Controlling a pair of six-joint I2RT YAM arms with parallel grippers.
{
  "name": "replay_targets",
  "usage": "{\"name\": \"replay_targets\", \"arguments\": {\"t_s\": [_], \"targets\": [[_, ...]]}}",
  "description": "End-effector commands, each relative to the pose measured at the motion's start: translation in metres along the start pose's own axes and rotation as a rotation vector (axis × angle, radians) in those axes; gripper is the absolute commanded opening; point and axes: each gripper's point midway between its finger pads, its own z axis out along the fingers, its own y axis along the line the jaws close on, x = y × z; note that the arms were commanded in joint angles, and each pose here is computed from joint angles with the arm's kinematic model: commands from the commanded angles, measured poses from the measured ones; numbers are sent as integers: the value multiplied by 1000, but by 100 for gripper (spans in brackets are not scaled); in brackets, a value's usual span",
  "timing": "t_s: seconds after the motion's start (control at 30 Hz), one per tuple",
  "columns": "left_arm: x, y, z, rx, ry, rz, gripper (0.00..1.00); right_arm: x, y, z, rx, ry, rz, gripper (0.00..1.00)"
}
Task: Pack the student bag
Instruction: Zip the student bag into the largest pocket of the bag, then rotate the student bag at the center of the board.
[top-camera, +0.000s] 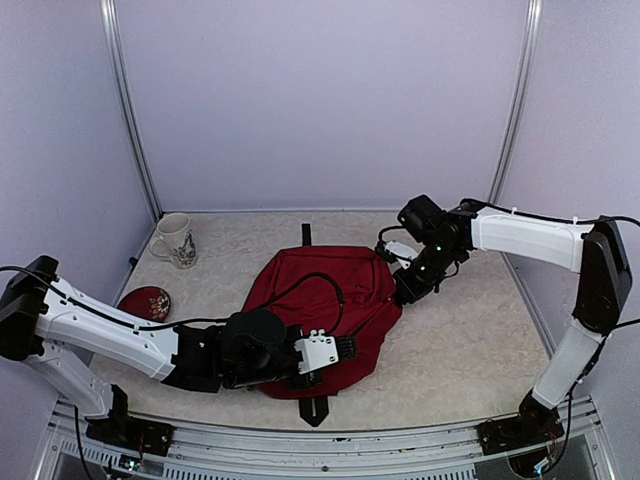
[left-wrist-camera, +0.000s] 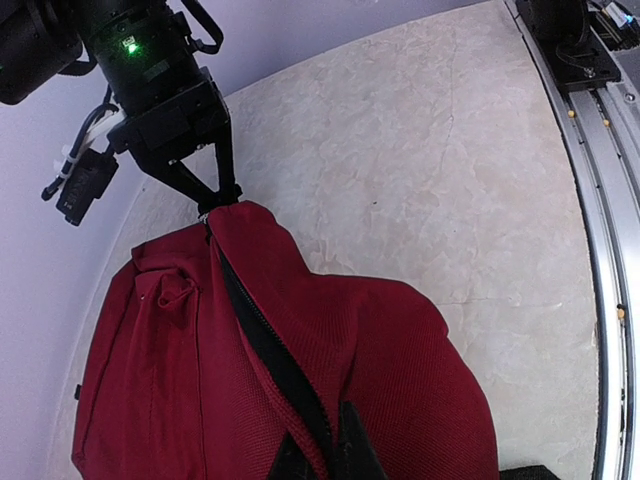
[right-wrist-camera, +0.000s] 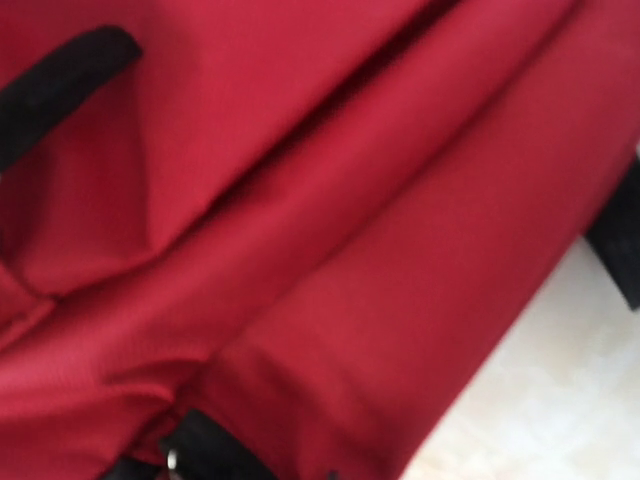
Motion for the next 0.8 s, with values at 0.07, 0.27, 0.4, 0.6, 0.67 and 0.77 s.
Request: {"name": "replay_targets", "arguments": {"t_s": [0.07, 0.27, 0.4, 0.6, 0.67, 0.77], "targets": [[-10, -76, -29, 299, -54, 36, 0, -19, -148, -4, 476, -75, 186, 0], [-32, -72, -24, 290, -128, 6, 0, -23, -92, -8, 165, -174, 159, 0], [-50, -58, -15, 234, -165, -24, 35, -22, -46, -31, -63, -267, 142, 33], [-84, -20, -23, 165, -197, -85, 93, -10, -32, -66, -107, -333, 201, 49], [-96, 1, -32, 173, -227, -144, 99, -4, -34, -69, -91, -339, 243, 51], [-98, 45, -48, 167, -271, -288, 99, 5, -21, -56, -186, -364, 342, 65]]}}
